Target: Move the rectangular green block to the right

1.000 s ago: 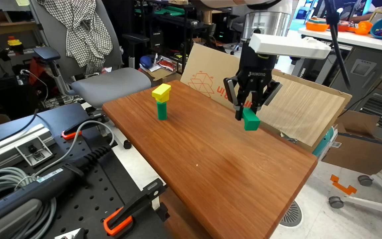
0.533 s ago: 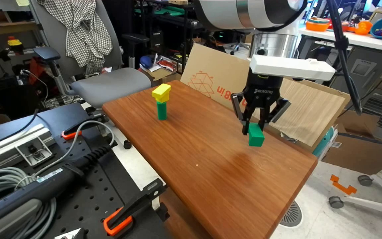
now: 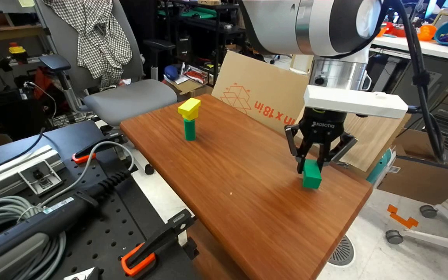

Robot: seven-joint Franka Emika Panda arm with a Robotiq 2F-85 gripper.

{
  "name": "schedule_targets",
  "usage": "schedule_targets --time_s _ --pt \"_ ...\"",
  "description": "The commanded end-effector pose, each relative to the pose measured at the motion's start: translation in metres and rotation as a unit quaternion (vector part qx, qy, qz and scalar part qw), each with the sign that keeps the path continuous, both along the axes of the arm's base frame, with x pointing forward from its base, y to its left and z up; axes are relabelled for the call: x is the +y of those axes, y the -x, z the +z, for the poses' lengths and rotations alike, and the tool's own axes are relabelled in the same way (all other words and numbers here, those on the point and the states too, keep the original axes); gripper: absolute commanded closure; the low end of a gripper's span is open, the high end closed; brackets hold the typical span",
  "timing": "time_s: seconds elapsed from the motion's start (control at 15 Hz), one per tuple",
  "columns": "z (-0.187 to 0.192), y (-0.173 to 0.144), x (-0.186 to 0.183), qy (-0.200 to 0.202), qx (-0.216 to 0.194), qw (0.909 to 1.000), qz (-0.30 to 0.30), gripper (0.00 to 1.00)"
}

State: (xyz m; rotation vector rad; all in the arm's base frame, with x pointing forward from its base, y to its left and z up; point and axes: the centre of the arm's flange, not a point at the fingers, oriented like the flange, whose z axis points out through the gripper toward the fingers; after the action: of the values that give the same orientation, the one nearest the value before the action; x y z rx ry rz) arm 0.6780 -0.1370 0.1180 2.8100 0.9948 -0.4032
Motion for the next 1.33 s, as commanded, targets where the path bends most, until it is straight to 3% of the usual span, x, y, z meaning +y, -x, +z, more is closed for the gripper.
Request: schedule_targets --time_s 0.0,0.33,0.4,0.53,0.8,1.0,1.27 --pt "-0.015 -0.012 -0.008 0.004 -0.003 0.9998 -0.018 0.91" --pt "-0.023 -0.013 -0.006 0.002 -0.003 0.9996 -0.027 0.91" --pt "-0.022 -0.013 -0.006 0.002 -0.002 0.9995 -0.032 0.41" --pt "-0.015 -0.017 -0.005 -0.007 -0.003 0.9992 -0.039 0.34" --pt "0.021 -0.016 0.011 -0.048 -0.027 0.9982 -0.026 0.04" --pt "0.055 -0.012 0.029 -0.084 -0.044 0.9954 -0.013 0.0" --pt "0.096 -0.004 0.055 -0.123 -0.021 0.9918 -0.024 0.0"
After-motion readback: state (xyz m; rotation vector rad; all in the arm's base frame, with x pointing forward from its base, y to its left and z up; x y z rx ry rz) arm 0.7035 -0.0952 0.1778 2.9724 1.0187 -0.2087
